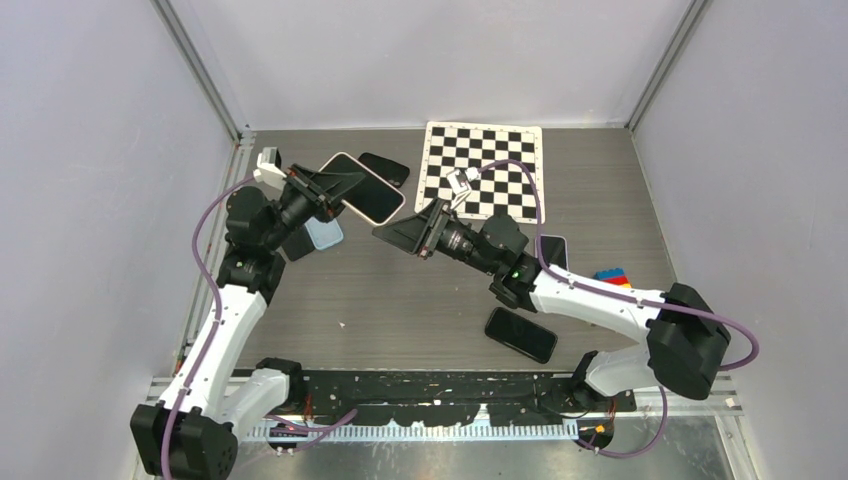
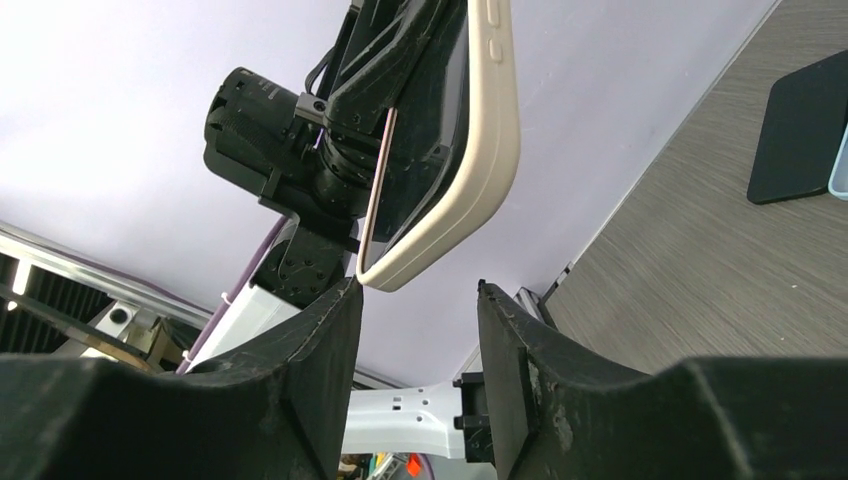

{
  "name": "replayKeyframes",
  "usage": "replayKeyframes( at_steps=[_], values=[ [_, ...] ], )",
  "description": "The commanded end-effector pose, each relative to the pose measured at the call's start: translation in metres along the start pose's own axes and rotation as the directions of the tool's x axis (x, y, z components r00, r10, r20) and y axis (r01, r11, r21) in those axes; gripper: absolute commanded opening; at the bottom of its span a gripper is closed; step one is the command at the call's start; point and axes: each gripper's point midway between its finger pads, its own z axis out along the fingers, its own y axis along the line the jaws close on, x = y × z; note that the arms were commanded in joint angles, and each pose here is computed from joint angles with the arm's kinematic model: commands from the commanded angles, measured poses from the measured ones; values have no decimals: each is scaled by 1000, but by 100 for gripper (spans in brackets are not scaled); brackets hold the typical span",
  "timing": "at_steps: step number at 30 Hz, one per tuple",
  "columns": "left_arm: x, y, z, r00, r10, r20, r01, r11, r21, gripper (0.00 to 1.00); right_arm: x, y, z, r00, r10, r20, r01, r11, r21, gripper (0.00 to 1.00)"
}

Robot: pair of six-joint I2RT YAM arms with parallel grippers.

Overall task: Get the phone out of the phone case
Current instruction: Remove the phone case from the phone.

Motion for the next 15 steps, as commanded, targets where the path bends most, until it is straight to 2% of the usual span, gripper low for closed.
replayKeyframes(
  at_steps=[1, 9, 13, 15],
  values=[
    [-2, -44, -11, 998, 55, 35, -59, 988, 143, 0, -23, 31, 9, 998, -26, 60, 32, 995, -98, 51],
    [-2, -46, -17, 996, 68, 55, -75, 986, 150, 0, -26, 40, 10, 997, 13, 77, 1, 985, -172, 54],
    [-1, -46, -19, 996, 63, 57, -71, 987, 148, 0, -26, 39, 11, 996, 32, 80, -16, 981, -195, 41],
    [-1, -47, -20, 996, 61, 58, -69, 987, 148, 0, -24, 37, 11, 997, 20, 76, -5, 981, -195, 31]
  ],
)
